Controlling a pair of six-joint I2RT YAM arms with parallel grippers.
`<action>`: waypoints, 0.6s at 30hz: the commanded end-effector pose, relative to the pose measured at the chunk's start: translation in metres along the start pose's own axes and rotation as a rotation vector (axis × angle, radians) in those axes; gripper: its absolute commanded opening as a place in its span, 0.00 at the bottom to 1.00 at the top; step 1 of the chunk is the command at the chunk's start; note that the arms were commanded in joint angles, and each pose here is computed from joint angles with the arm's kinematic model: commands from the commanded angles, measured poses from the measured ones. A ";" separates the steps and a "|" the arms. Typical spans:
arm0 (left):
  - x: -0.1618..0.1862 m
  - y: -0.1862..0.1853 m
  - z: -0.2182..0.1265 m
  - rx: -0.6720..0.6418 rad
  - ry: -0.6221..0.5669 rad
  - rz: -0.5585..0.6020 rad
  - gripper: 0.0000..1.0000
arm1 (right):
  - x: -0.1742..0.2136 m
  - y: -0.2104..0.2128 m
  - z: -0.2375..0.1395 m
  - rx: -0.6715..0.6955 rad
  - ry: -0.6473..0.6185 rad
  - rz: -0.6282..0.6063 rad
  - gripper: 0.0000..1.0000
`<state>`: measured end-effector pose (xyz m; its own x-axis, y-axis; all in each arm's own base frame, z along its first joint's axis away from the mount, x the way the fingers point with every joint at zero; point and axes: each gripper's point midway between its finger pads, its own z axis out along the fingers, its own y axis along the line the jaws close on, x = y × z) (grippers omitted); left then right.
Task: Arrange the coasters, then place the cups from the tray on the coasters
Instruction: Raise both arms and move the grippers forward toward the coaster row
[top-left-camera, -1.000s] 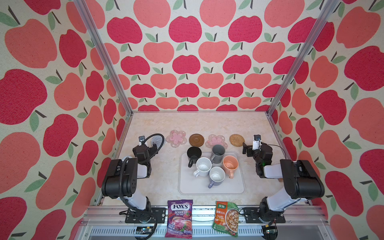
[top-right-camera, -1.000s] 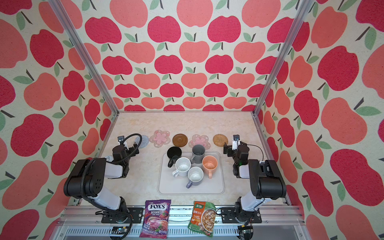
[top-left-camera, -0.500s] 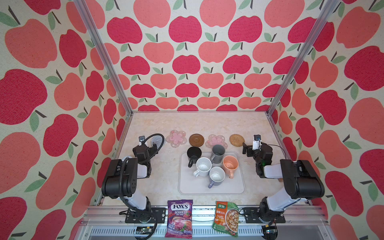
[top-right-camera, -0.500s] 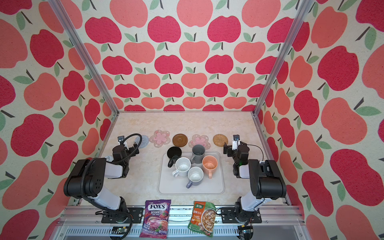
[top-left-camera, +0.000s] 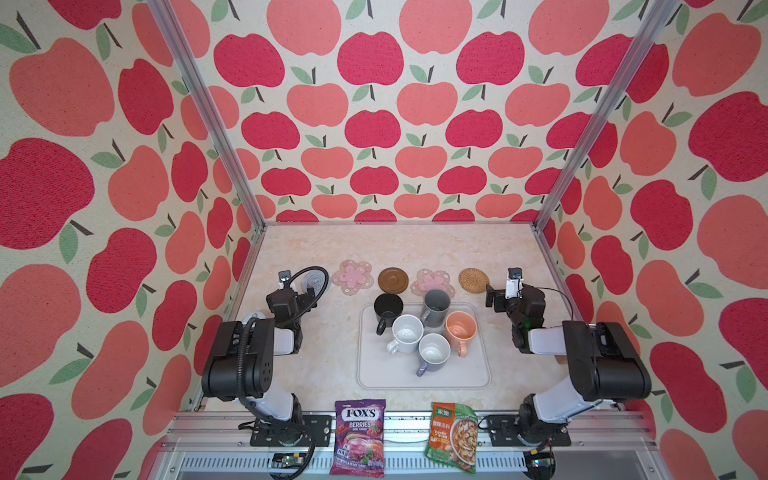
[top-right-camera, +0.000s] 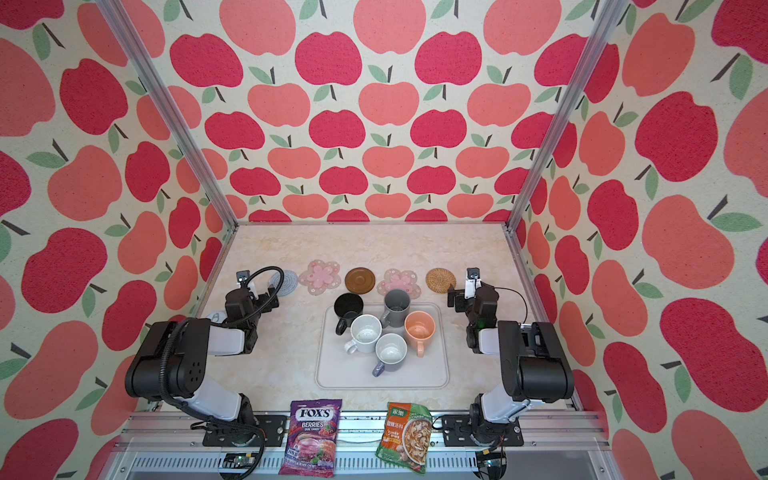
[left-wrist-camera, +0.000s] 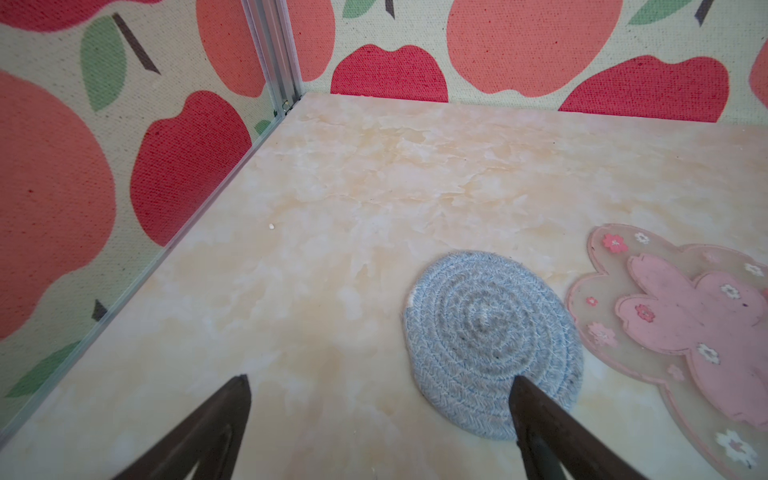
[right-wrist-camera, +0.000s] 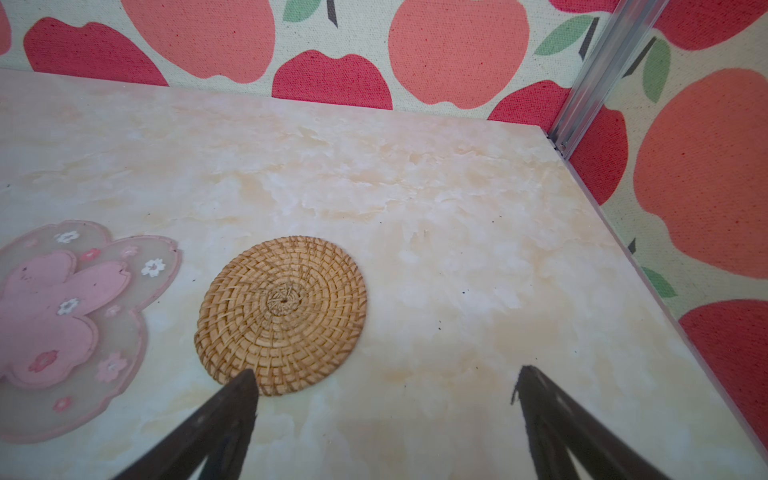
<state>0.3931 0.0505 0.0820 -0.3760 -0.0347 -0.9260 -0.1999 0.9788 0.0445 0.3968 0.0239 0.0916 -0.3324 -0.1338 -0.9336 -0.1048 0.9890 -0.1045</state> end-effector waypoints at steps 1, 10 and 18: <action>-0.027 0.003 -0.005 -0.021 -0.012 0.000 0.99 | -0.014 -0.013 -0.005 0.058 -0.009 0.030 0.99; -0.079 -0.002 -0.018 -0.076 0.070 0.018 0.99 | -0.055 -0.007 -0.017 0.014 0.038 0.009 0.99; -0.131 -0.047 -0.026 -0.060 -0.017 0.131 0.99 | -0.098 0.017 -0.014 -0.042 0.031 -0.056 1.00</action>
<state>0.4271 0.0061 0.2017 -0.3569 0.0547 -0.9325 -0.1859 0.9741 0.1283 0.4149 0.0458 0.1818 -0.3108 -0.1685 -0.9354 -0.1410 0.9815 -0.1299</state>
